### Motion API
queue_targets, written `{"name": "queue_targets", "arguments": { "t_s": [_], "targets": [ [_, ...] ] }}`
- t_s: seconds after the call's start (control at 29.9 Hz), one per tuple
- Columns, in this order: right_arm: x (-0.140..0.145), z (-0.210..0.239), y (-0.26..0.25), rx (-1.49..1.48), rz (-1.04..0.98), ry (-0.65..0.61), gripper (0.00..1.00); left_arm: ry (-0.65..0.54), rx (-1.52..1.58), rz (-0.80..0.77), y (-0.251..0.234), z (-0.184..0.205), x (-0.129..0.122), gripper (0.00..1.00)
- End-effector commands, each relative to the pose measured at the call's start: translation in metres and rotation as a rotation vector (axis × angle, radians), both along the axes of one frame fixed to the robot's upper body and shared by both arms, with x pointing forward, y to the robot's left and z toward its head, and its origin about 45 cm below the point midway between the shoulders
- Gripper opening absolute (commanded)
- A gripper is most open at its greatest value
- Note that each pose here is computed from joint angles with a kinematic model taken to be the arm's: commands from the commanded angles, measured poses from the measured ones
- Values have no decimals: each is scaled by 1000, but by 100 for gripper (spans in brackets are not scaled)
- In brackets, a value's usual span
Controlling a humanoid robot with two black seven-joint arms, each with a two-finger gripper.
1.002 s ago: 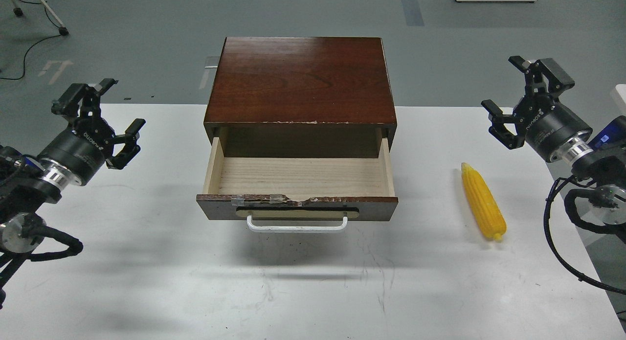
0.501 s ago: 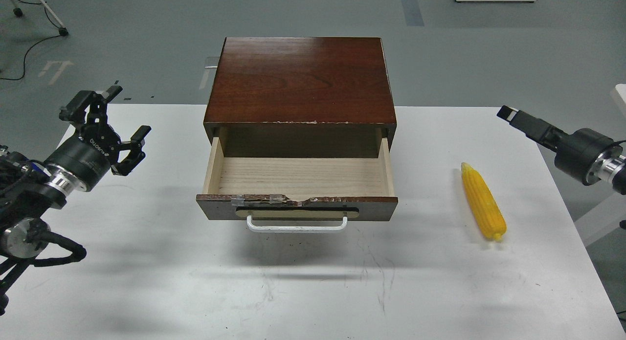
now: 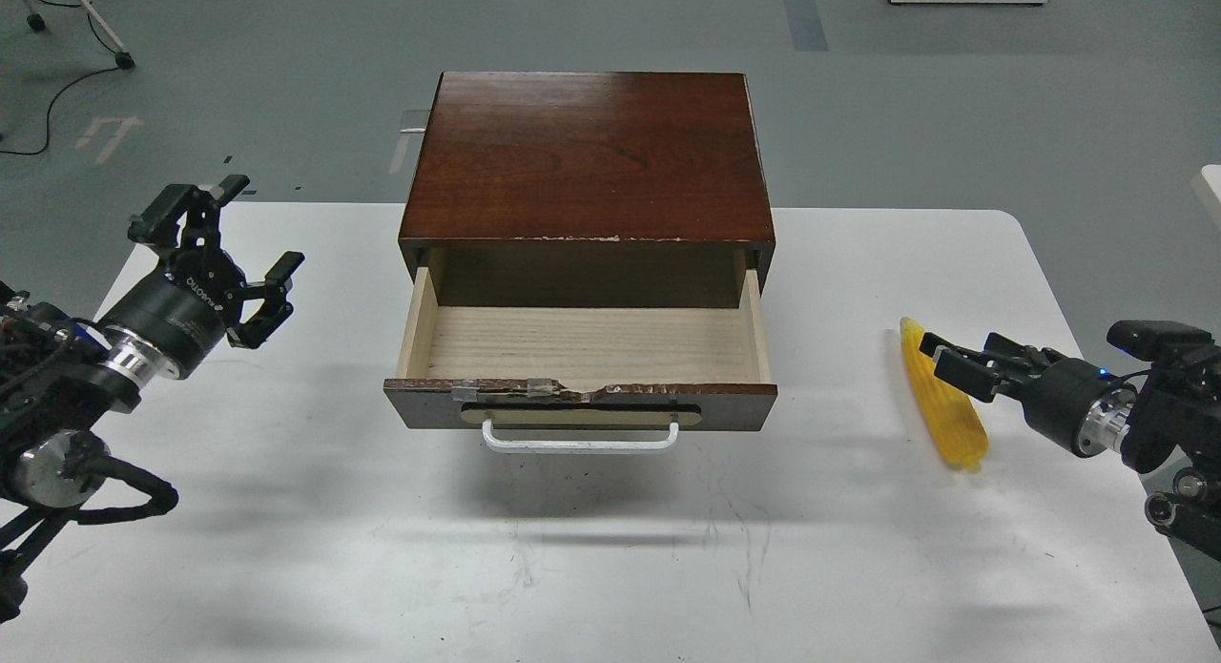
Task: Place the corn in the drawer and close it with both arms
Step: 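Lower the right gripper down to the yellow corn cob, then close the right gripper on the corn cob and lift it, then carry the corn cob with the right gripper over the open drawer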
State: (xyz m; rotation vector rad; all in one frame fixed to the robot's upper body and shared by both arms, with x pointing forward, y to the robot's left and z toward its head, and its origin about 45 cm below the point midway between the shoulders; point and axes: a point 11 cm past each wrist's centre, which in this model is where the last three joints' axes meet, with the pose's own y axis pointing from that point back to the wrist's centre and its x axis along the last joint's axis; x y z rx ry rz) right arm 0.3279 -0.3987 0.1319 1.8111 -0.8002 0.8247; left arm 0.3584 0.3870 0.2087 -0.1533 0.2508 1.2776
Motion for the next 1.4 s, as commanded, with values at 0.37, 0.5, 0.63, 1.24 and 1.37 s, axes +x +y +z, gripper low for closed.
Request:
{"name": "queue_targets", "arguments": {
  "t_s": [0.37,0.5,0.63,1.24,1.37],
  "targets": [
    [-11,-33,24,-36,82,87,90,-1,21,9,12,7,-5,98],
    [-7,-40,24,-113,139,104,46,-2,27,10,14,8,-5,98],
    [4,-34,9,-231,184,100,29,-2,27,11,14,8,-5,98],
    [105,136,95,-198,471,-414,0,11,37,19,19,5,-9,98],
    [108,196,134,-258,659,-551,0,9,47,22,22,7,-9,98]
  ]
}}
